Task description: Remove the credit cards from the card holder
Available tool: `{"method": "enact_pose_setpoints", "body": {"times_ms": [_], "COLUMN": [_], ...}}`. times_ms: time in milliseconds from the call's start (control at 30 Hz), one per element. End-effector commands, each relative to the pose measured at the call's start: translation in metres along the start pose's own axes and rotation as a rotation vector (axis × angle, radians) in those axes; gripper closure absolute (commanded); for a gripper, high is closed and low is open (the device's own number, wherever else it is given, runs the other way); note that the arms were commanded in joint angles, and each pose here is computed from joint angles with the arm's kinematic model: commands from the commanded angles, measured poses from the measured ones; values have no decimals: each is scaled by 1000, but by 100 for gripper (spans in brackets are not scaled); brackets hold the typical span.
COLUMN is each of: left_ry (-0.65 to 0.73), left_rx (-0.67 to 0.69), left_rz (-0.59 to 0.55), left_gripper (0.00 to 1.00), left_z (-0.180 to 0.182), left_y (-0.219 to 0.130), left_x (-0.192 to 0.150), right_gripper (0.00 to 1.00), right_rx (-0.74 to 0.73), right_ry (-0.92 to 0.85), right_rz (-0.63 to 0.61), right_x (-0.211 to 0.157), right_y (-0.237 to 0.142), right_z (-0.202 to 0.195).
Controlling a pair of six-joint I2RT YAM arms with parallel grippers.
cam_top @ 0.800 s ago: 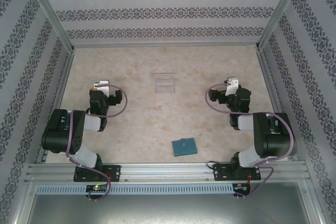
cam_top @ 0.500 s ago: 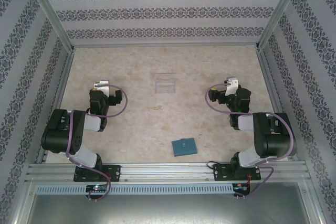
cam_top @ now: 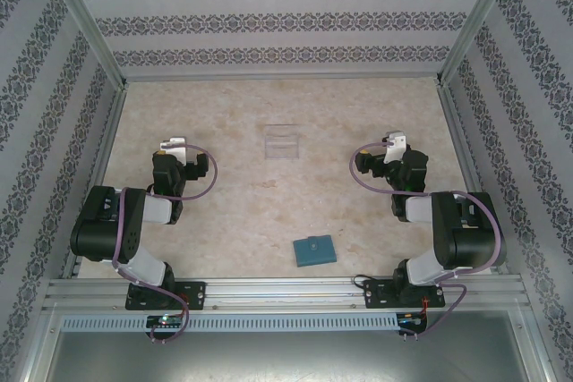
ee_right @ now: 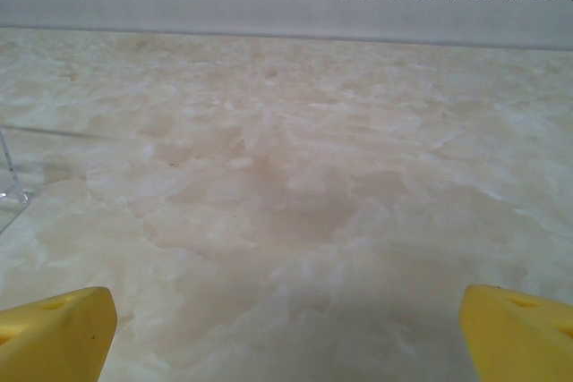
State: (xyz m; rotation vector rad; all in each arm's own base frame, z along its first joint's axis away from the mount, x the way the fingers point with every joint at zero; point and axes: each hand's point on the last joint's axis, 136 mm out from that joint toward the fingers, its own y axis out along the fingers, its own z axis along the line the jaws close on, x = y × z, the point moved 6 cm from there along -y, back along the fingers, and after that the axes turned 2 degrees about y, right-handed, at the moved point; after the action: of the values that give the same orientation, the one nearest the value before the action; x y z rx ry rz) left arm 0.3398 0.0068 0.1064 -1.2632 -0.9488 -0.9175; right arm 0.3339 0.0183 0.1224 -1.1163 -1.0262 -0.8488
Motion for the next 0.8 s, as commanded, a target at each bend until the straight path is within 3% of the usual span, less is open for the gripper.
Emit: {"method": "enact_pose_setpoints", "body": {"times_ms": [0, 133, 367, 767], "left_ry": [13, 11, 11, -11], "left_rx": [-17, -17, -20, 39], "left_rz": [-3, -4, -1, 18], "left_gripper": [0, 0, 0, 0], "left_z": [-2, -2, -2, 6], "left_y": [3, 3, 3, -11], "left_x": [3, 3, 3, 22], "right_gripper": [2, 2, 2, 2], "right_rx": [18, 16, -156, -192], "right_ry": [-14, -14, 40, 27], "right_rz": [-26, -28, -20, 53], "right_x": [3, 4, 5, 26], "right_y": [0, -1, 1, -3], "right_z": [2, 1, -17, -11]}}
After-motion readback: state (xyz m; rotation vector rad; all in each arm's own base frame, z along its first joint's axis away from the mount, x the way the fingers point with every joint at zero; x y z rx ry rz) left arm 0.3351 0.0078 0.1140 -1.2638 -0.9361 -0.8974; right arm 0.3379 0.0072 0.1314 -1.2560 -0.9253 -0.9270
